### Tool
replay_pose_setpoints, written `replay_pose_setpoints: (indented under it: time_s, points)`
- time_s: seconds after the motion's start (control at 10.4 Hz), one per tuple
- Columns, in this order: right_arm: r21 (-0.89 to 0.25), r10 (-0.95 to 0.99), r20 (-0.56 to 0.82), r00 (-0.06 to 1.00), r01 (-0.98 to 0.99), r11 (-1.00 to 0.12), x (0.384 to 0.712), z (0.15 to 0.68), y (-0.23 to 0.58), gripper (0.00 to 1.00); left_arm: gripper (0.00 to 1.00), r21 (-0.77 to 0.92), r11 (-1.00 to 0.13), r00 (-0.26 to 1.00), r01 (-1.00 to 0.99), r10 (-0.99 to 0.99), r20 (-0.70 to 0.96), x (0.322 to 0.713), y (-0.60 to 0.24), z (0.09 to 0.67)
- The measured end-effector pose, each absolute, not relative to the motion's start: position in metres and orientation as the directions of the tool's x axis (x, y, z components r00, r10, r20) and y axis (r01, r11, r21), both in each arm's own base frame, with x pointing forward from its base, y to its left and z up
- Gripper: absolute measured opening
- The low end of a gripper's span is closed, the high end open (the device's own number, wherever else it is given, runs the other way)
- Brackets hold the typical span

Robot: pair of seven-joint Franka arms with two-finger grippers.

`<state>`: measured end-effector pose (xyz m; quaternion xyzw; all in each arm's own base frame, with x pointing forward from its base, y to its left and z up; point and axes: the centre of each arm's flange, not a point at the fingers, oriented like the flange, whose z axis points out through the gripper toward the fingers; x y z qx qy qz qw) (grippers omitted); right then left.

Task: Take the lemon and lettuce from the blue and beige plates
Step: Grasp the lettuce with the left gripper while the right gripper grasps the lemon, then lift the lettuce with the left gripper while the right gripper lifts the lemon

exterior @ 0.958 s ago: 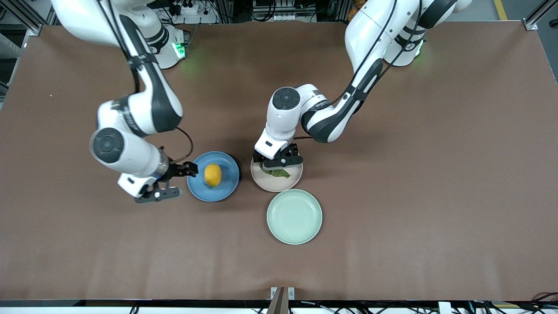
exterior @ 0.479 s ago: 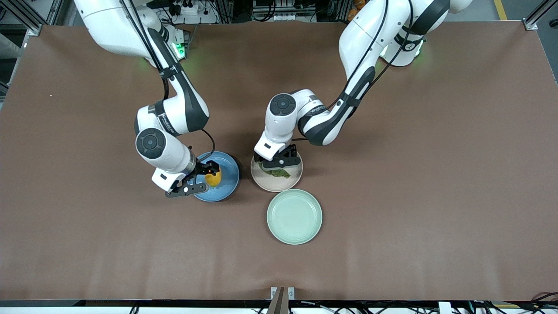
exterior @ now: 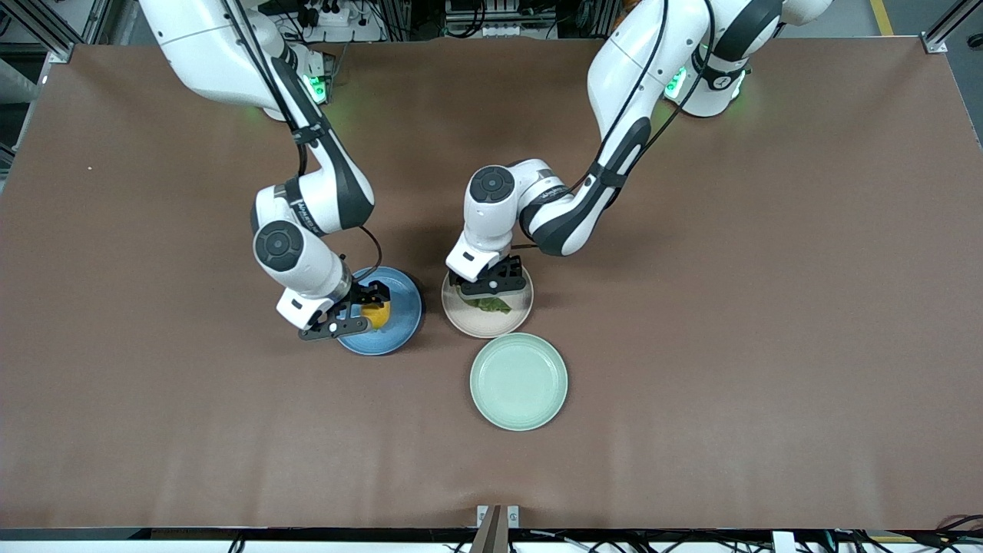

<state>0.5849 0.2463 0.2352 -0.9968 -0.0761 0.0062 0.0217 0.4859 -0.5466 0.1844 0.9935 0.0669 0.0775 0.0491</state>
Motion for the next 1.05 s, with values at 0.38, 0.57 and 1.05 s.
replay_pose_setpoints:
  time_s: [0.38, 0.57, 1.05]
  points:
    - [-0.039, 0.135, 0.001, 0.991, 0.135, -0.99, 0.576, 0.213, 0.261, 1.0, 0.44, 0.118, -0.979, 0.972, 0.169, 0.185, 0.145, 0.488, -0.547, 0.184]
    - [-0.036, 0.13, 0.015, 0.991, 0.131, -0.991, 0.572, 0.197, 0.27, 1.0, 0.14, 0.143, -0.972, 0.965, 0.187, 0.209, 0.157, 0.493, -0.551, 0.197]
    - [-0.029, 0.127, 0.016, 0.992, 0.128, -0.991, 0.569, 0.174, 0.271, 1.0, 0.02, 0.149, -0.961, 0.947, 0.234, 0.26, 0.188, 0.506, -0.546, 0.264]
